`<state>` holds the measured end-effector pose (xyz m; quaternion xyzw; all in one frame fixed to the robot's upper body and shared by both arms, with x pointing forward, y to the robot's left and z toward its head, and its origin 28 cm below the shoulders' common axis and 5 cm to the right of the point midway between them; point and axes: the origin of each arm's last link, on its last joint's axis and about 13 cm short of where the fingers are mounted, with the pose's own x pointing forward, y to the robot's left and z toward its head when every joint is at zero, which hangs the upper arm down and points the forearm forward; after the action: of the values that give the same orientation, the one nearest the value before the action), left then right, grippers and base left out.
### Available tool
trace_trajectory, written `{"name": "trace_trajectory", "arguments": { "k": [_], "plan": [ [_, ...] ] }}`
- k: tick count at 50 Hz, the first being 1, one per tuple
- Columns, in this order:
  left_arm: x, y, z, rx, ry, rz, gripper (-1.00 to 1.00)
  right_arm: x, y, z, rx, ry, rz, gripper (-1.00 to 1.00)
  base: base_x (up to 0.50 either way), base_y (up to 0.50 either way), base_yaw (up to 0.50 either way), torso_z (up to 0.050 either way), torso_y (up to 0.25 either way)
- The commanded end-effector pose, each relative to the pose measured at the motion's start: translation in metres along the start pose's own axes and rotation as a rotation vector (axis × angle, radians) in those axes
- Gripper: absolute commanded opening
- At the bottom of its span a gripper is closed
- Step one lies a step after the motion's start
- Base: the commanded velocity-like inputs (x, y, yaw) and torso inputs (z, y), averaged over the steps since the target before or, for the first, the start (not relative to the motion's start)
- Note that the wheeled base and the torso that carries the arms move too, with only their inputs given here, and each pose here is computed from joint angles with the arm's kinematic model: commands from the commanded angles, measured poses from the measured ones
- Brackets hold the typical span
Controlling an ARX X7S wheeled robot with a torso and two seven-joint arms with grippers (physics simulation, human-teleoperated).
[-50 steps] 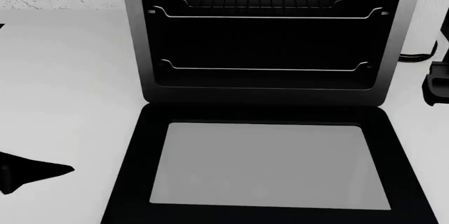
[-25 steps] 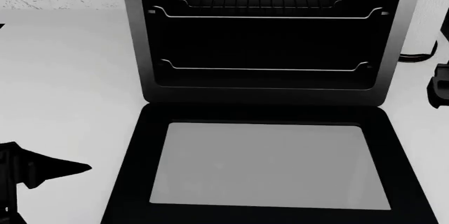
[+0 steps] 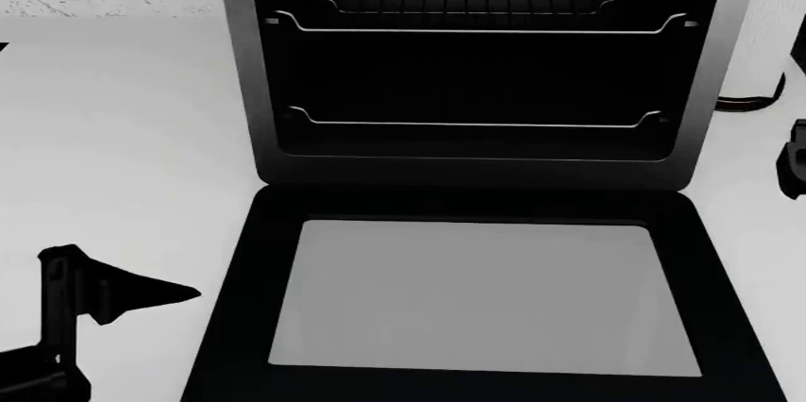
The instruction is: Close the toaster oven door.
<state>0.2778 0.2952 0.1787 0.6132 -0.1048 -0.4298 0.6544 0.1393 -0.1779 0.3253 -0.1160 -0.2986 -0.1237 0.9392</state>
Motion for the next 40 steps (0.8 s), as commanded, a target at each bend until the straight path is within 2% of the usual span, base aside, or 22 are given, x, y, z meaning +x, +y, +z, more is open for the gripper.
{"name": "trace_trajectory", "arguments": {
  "k": [1,24,40],
  "plan": [
    [0.011,-0.002,-0.003,0.001,-0.018,-0.015,1.00,-0.001,-0.001,0.000,-0.003,0.001,-0.005,1.00,0.00,0.00,0.00,0.000,0.000],
    [0.022,0.001,-0.007,0.018,-0.023,-0.023,1.00,-0.002,-0.002,-0.001,0.000,0.003,-0.009,1.00,0.00,0.00,0.00,0.000,0.000],
    [0.039,0.010,-0.018,0.149,-0.003,0.100,1.00,-0.004,-0.003,-0.003,0.000,0.008,-0.016,1.00,0.01,0.00,-0.01,0.000,0.000]
  ]
}}
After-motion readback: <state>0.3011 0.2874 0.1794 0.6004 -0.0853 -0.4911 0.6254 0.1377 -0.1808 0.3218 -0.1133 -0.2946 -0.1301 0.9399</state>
